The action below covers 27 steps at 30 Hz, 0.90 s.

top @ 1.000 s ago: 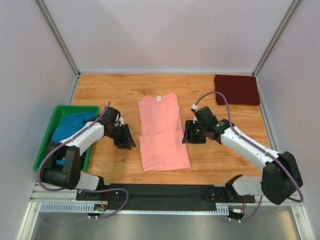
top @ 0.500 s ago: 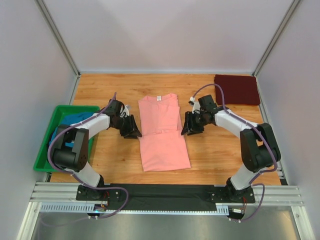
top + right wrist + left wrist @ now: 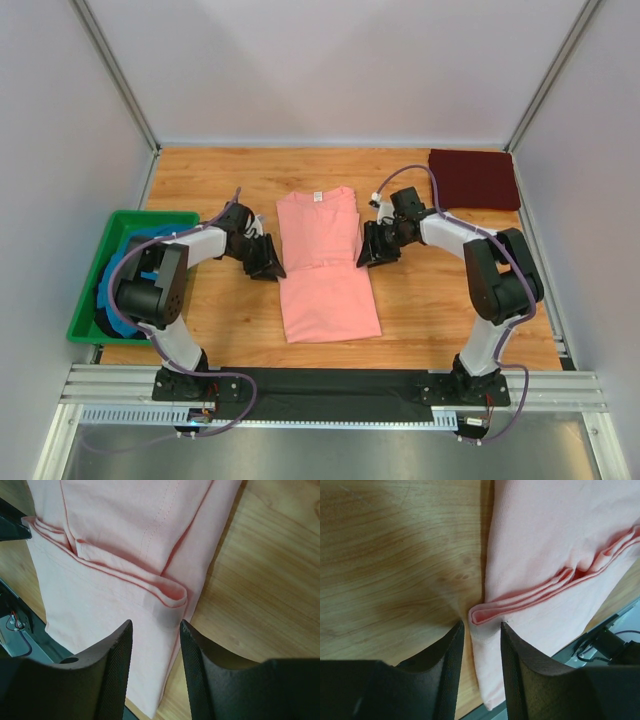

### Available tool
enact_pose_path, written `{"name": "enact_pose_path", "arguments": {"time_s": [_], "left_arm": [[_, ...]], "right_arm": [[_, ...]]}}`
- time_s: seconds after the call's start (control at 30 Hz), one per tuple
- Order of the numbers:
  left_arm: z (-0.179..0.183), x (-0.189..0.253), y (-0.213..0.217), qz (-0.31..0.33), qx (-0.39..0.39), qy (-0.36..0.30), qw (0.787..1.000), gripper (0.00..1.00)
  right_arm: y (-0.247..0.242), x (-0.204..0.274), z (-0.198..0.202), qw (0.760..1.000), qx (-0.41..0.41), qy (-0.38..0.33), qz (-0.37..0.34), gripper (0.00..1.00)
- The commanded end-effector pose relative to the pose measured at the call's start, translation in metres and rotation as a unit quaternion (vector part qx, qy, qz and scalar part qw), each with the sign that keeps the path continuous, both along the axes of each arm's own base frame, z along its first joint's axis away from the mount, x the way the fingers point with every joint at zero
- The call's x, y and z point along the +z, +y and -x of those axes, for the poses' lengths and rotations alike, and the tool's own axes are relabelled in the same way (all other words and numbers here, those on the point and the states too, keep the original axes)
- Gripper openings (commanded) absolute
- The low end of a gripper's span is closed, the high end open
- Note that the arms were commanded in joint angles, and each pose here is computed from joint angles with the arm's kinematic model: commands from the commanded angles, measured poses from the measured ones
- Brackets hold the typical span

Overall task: Fold and stack the t-shirts
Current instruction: Fold the tshirt

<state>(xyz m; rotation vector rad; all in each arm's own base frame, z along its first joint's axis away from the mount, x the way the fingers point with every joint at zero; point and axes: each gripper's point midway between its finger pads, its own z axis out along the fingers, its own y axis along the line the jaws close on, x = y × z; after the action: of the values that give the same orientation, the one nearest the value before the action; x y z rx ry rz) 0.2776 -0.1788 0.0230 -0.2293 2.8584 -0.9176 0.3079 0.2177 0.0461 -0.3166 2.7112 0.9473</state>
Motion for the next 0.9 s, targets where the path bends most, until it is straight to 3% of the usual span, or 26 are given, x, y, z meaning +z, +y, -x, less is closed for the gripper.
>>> {"name": "enact_pose_path", "arguments": {"time_s": [0.0,0.17,0.37,0.47,0.5,0.87], "left_arm": [[-0.017,0.008,-0.007,0.005,-0.016,-0.042,0.999,0.42],[-0.019,0.011,-0.015,0.017,-0.025,-0.059,0.998,0.38],[-0.031,0.022,-0.023,0.027,-0.032,-0.078,0.996,0.14],[-0.035,0.026,-0.025,0.028,-0.035,-0.079,0.996,0.0],[-0.035,0.027,-0.025,0.028,-0.036,-0.078,0.996,0.0],[-0.055,0.068,-0.027,0.022,-0.015,-0.153,0.988,0.0]], "right_arm": [[0.008,0.008,-0.018,0.999,0.017,-0.032,-0.021,0.44],[0.008,0.01,-0.022,0.999,0.013,-0.043,-0.021,0.35],[0.006,0.009,-0.026,0.999,0.01,-0.05,-0.015,0.23],[0.004,0.009,-0.028,0.998,0.006,-0.055,-0.008,0.06],[0.001,0.009,-0.029,0.998,0.001,-0.059,0.001,0.0],[-0.018,0.044,-0.04,0.988,-0.046,-0.144,0.022,0.0]]}}
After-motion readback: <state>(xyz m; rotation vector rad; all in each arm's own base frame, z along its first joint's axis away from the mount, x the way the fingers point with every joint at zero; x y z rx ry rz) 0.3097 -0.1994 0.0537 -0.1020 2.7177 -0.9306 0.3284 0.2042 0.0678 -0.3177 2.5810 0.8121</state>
